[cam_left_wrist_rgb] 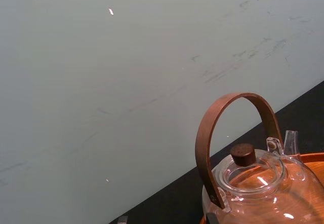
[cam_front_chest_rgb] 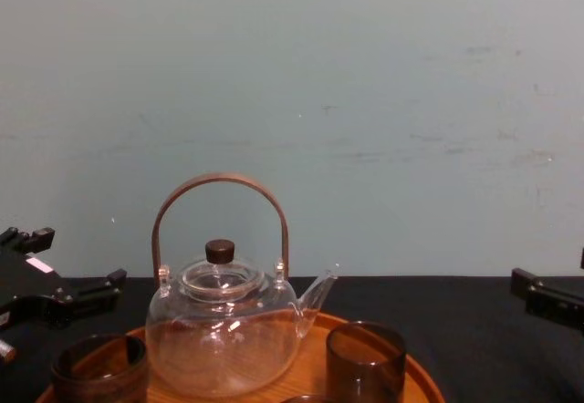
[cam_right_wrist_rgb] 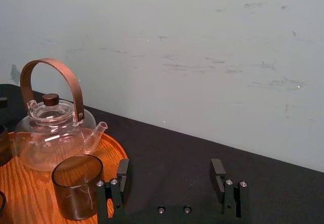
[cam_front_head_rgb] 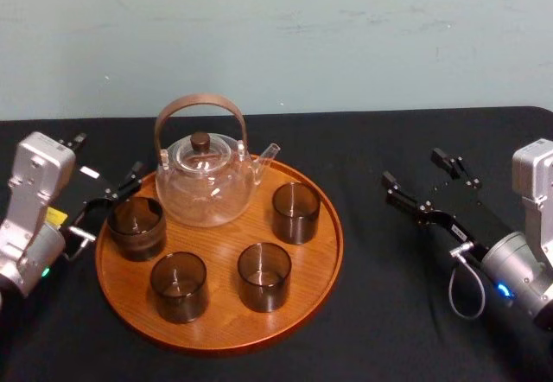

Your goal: Pick up the glass from the table and place it on the tray.

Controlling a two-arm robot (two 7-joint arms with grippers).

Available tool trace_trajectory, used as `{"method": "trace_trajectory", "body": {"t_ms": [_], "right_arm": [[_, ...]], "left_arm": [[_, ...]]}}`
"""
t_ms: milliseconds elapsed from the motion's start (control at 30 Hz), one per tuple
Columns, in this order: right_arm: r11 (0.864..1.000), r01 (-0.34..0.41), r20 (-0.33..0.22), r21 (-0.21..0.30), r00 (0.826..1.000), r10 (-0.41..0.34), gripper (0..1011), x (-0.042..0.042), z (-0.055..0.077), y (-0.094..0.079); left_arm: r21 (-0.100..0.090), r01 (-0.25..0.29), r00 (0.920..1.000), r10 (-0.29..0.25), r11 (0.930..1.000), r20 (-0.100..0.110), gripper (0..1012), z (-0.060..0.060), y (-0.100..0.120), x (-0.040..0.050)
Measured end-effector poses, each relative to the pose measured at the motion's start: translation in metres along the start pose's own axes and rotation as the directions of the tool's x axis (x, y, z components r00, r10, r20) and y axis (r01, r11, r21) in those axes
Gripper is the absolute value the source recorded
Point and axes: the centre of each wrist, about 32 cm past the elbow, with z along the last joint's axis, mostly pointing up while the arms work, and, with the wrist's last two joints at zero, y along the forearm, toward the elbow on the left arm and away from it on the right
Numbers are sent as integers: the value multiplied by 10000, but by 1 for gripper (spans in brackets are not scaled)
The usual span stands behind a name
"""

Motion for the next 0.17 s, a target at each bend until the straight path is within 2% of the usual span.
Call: {"method": "trace_trajectory", "body": {"t_ms": [167], "right_arm": [[10000,0,0,0,10000,0,1002,0,0,0]], "left_arm": [[0,0,10000,0,10000,0,1001,0,0,0]]}}
